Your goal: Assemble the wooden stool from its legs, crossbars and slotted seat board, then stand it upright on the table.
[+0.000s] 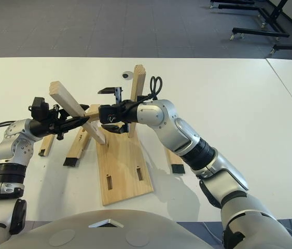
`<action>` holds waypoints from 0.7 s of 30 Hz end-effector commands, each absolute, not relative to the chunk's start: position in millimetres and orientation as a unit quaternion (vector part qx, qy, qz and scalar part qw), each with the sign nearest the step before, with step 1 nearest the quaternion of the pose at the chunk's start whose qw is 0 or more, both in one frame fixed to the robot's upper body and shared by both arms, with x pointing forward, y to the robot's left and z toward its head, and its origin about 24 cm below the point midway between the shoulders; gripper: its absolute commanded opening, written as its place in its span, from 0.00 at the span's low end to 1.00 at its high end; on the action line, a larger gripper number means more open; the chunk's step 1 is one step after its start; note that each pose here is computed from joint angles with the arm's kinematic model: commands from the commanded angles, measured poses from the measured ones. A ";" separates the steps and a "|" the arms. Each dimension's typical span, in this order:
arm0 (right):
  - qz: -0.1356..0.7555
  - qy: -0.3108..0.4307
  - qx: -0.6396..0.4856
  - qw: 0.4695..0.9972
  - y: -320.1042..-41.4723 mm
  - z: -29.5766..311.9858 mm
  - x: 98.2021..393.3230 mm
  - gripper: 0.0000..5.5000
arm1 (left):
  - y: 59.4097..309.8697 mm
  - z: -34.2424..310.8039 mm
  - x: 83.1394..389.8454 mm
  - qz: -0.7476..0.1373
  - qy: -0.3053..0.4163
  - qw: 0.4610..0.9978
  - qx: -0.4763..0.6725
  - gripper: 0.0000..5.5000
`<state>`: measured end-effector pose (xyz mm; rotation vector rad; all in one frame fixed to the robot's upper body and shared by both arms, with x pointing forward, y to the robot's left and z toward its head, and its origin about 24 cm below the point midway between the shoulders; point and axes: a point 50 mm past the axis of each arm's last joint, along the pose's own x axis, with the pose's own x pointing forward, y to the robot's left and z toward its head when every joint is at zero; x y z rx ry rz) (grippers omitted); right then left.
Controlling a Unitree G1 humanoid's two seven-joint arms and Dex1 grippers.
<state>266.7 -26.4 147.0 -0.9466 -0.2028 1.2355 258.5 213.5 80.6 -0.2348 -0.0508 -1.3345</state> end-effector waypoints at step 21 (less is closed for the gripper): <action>0.548 -0.074 -0.457 0.697 -44.3 137.6 278.3 0.97 | 215.1 59.5 253.0 -0.626 0.046 0.773 -0.095 0.37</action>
